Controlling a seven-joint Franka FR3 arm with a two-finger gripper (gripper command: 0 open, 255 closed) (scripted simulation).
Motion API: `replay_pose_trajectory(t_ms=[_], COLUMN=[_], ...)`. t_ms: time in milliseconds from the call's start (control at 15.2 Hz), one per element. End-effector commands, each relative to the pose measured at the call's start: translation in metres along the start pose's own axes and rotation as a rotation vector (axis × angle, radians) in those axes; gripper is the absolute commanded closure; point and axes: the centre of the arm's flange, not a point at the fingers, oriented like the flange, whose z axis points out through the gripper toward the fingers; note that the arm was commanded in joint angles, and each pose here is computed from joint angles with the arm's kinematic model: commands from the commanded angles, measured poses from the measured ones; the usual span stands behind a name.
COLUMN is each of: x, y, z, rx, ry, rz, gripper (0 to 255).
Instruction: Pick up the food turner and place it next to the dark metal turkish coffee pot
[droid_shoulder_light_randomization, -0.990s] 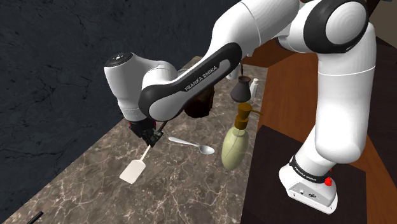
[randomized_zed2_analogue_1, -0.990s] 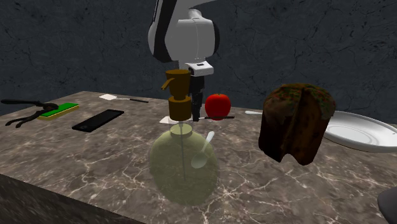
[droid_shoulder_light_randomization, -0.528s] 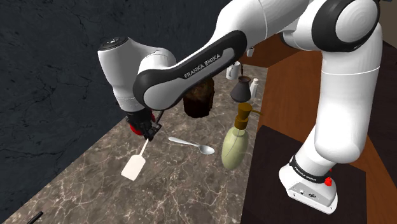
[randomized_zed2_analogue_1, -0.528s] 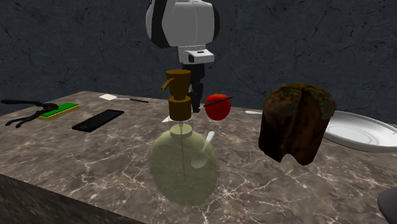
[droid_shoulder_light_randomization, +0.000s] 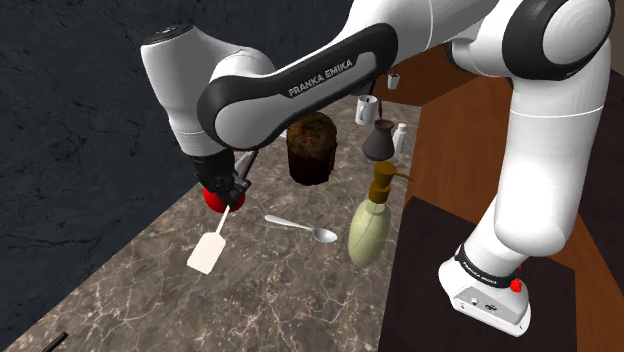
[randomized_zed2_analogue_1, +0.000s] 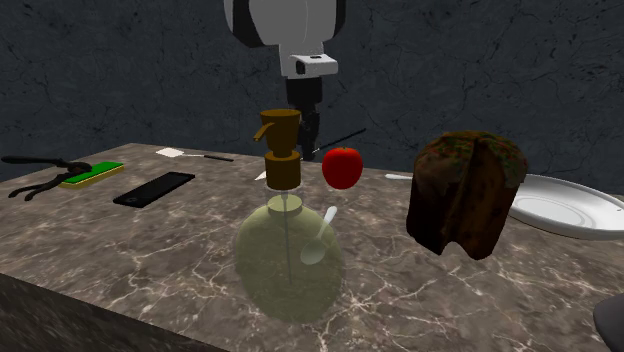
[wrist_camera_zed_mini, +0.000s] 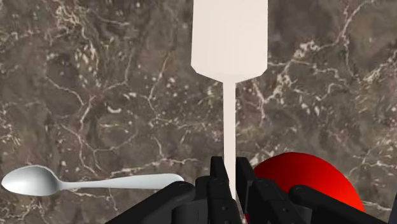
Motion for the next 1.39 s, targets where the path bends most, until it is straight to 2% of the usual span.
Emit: replay_pose_trajectory(t_ms=[0, 1320], x=[0.0, 0.007], y=[0.001, 0.0], z=[-0.011, -0.116], rx=[-0.001, -0.001], ry=[0.0, 0.0], rz=[0.0, 0.0], gripper=[255, 255])
